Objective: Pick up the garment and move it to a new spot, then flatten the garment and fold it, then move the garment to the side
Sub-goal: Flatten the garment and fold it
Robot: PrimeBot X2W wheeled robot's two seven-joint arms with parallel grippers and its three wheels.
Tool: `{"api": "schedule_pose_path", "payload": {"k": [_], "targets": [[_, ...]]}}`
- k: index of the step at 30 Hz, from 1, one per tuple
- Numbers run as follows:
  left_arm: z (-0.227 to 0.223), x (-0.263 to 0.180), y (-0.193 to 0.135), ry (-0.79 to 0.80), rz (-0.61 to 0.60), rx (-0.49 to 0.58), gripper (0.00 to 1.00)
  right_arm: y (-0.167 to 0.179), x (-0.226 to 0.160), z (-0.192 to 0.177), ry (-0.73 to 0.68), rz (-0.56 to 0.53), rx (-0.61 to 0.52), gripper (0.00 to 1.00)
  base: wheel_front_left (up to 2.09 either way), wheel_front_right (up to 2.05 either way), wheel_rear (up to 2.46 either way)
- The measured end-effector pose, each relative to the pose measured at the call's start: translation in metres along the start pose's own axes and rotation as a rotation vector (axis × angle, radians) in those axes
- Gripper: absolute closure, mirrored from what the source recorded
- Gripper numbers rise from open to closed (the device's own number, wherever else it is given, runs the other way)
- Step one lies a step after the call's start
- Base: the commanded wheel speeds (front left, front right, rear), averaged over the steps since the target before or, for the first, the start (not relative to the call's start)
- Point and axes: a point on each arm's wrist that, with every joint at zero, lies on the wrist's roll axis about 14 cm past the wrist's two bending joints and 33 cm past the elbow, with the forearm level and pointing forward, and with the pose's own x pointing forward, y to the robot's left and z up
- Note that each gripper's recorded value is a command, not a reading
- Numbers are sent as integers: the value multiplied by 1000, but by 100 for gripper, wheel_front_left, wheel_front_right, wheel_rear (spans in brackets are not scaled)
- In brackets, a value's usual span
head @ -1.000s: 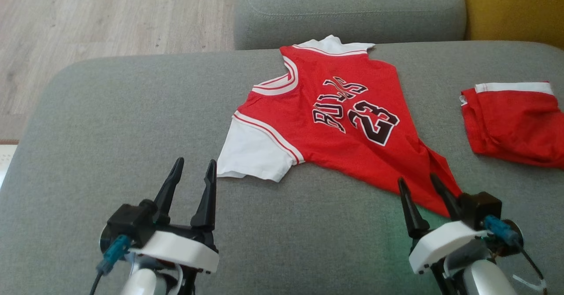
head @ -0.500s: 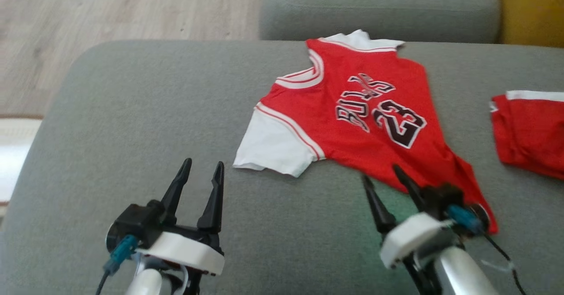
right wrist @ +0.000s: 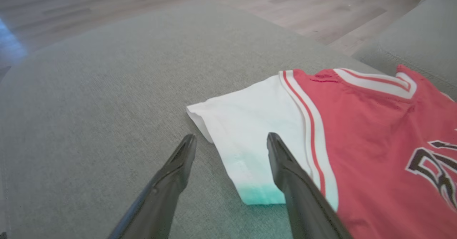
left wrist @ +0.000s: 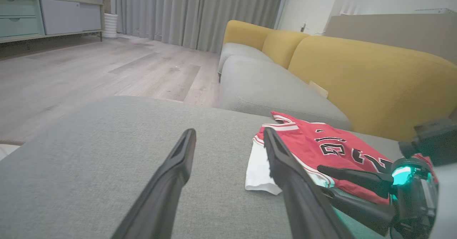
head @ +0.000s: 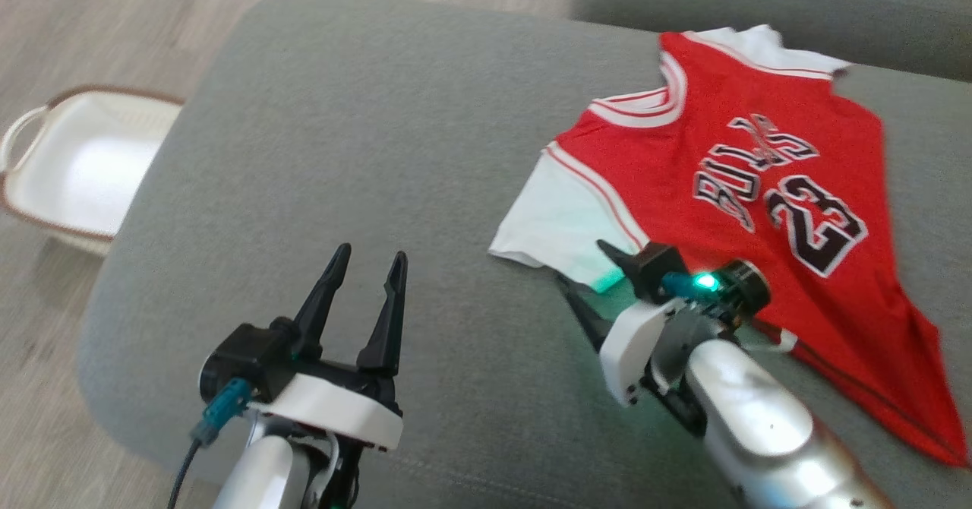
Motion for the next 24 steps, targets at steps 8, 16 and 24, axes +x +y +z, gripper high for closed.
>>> {"api": "schedule_pose_path", "payload": {"k": [8, 16, 24], "targets": [[-1, -7, 25, 14, 93, 2, 0, 5, 32, -30, 136, 90, -100, 0, 0, 0, 0], [-8, -7, 30, 40, 116, 6, 0, -3, 50, -37, 154, 111, -143, 0, 0, 0, 0], [-10, 2, 29, 43, 112, -3, 0, -14, 58, -37, 147, 94, -132, 0, 0, 0, 0]]}}
